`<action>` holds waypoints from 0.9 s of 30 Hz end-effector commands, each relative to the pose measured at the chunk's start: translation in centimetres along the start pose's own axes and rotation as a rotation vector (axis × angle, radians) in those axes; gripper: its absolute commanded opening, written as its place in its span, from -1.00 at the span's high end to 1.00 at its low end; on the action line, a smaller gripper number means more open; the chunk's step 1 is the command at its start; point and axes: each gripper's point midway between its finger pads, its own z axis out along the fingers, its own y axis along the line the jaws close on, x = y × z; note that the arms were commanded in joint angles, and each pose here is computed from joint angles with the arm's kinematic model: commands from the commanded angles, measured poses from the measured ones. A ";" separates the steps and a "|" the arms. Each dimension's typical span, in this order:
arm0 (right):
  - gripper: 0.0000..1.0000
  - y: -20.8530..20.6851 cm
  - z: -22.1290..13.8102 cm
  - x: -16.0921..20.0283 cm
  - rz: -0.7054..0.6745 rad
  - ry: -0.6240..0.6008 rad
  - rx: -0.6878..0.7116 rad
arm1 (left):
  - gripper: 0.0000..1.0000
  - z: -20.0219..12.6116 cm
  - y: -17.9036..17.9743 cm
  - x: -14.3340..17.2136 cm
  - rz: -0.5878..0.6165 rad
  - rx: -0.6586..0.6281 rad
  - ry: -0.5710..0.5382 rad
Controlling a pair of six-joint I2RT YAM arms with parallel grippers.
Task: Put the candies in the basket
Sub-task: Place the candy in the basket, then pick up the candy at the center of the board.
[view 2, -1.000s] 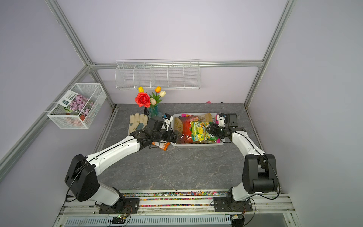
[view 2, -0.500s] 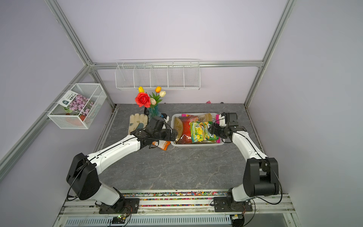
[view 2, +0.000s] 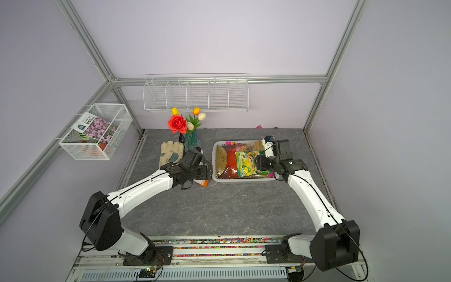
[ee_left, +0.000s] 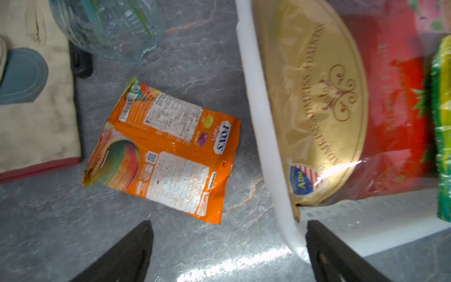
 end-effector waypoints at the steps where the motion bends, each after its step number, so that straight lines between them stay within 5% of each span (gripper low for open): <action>1: -0.18 2.9 -1.5 -1.5 -0.171 -0.074 -0.024 | -0.99 -1.0 2.4 0.3 -0.056 -0.045 0.007; 6: -0.19 9.4 -1.2 0.0 -0.506 -0.123 -0.117 | -0.94 -1.9 5.0 1.1 -0.134 -0.046 0.025; 14: -0.23 17.6 3.0 8.5 -1.318 -0.110 -0.264 | -0.92 -2.6 8.7 3.8 -0.272 -0.066 0.091; 21: -0.25 21.5 6.9 10.0 -1.484 -0.048 -0.331 | -0.90 -4.0 13.3 4.1 -0.449 -0.134 0.038; 27: -0.24 21.2 12.6 10.1 -1.617 0.058 -0.167 | -0.88 -4.2 16.4 4.0 -0.544 -0.179 0.005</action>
